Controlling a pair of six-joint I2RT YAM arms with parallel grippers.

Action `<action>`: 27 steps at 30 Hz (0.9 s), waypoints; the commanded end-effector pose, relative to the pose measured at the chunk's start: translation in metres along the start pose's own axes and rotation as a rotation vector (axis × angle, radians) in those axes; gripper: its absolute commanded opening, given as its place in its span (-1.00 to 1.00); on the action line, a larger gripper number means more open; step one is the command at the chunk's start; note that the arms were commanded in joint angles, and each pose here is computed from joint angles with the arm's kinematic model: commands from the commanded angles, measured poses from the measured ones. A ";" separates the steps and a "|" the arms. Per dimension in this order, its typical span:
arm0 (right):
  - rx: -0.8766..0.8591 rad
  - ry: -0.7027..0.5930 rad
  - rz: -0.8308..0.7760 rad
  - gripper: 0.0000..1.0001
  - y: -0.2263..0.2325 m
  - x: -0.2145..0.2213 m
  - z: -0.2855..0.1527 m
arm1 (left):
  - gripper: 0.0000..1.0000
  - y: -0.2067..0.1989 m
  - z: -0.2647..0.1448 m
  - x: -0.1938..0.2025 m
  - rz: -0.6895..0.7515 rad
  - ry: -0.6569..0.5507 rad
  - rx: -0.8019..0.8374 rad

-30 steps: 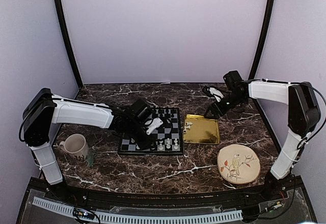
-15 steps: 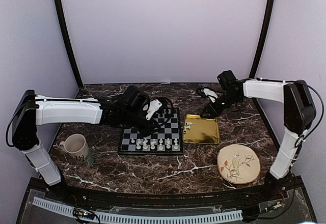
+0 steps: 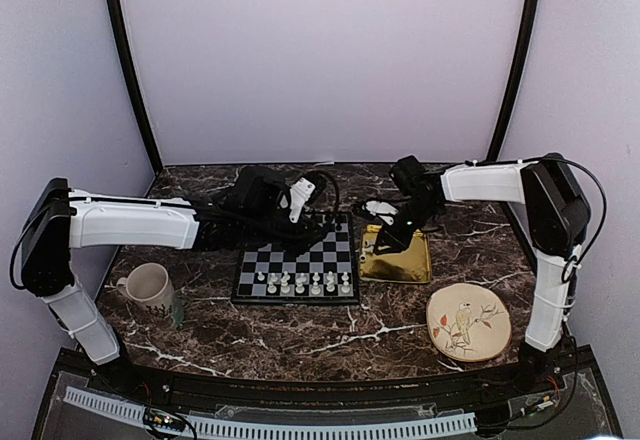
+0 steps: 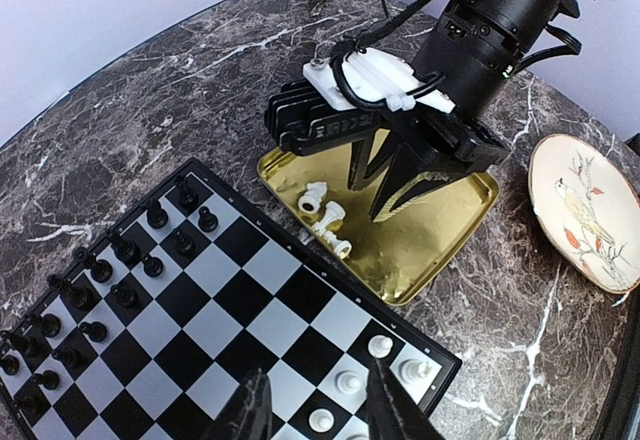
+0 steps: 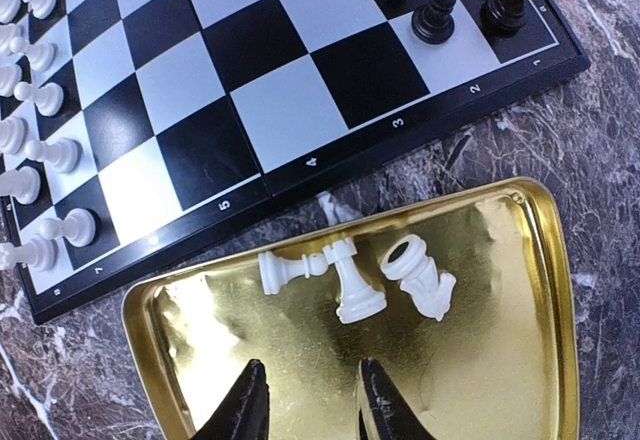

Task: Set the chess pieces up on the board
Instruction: Pick up the rook from the storage box.

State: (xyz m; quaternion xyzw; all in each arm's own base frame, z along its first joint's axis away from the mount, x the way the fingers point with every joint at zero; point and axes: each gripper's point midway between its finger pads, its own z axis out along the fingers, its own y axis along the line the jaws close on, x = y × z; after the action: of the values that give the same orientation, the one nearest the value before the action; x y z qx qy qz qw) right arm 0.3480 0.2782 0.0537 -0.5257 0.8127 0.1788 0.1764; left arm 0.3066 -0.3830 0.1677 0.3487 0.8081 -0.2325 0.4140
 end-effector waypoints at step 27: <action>0.055 0.101 -0.131 -0.52 -0.004 -0.004 0.038 | -0.30 -0.001 -0.017 -0.008 -0.016 -0.065 0.000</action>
State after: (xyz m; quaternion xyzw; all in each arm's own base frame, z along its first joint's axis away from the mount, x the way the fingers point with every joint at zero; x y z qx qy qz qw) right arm 0.3594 0.2943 0.0268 -0.5731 0.7938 0.1184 0.1656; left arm 0.3016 -0.3731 0.1657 0.3399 0.8092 -0.2318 0.4194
